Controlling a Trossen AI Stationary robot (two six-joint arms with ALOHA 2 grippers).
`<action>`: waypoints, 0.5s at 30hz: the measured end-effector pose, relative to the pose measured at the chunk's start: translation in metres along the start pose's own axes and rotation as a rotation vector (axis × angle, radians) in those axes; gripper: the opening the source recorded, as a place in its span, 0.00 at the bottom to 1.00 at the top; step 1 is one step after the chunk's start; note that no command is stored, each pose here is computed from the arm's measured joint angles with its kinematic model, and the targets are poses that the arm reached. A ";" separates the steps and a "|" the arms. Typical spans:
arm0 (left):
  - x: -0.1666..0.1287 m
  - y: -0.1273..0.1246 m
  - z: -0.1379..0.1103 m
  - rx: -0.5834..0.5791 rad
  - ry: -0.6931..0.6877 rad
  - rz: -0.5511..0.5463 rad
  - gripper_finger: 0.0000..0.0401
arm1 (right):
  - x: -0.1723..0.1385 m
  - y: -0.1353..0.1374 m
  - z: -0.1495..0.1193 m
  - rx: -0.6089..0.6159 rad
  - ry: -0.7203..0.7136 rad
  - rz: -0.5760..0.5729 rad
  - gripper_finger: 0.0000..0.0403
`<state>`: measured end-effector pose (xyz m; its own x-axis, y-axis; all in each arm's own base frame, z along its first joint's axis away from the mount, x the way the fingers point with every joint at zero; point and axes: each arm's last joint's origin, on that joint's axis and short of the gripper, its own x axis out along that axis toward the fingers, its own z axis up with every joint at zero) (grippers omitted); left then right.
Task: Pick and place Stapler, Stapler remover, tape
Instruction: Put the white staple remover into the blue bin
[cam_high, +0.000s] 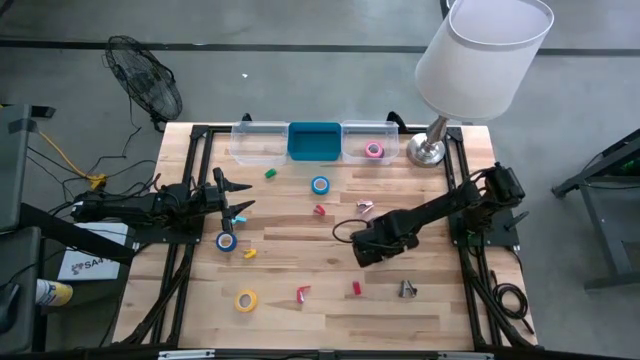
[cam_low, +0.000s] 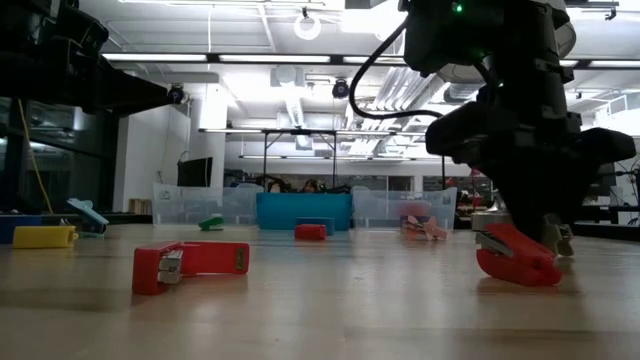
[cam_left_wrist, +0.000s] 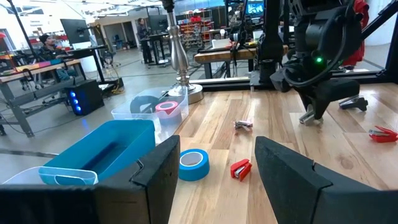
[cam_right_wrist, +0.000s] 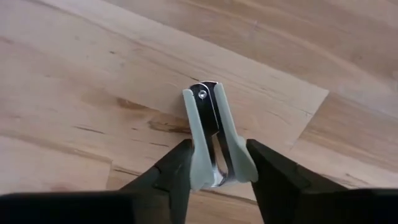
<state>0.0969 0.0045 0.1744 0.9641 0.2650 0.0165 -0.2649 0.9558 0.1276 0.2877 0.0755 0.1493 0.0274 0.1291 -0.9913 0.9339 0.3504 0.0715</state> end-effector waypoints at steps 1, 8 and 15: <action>0.000 0.000 0.000 0.000 0.000 0.000 0.51 | 0.000 0.000 0.000 -0.009 0.000 0.000 0.31; 0.000 0.000 0.000 0.000 0.000 0.000 0.51 | -0.001 0.000 0.001 -0.085 -0.005 0.002 0.26; 0.000 0.000 0.000 0.000 0.000 0.000 0.51 | -0.011 0.008 0.010 -0.170 -0.014 0.068 0.27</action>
<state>0.0969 0.0045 0.1744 0.9641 0.2652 0.0165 -0.2651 0.9557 0.1278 0.2987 0.0680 0.1595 0.0944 0.1455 -0.9848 0.8561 0.4930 0.1549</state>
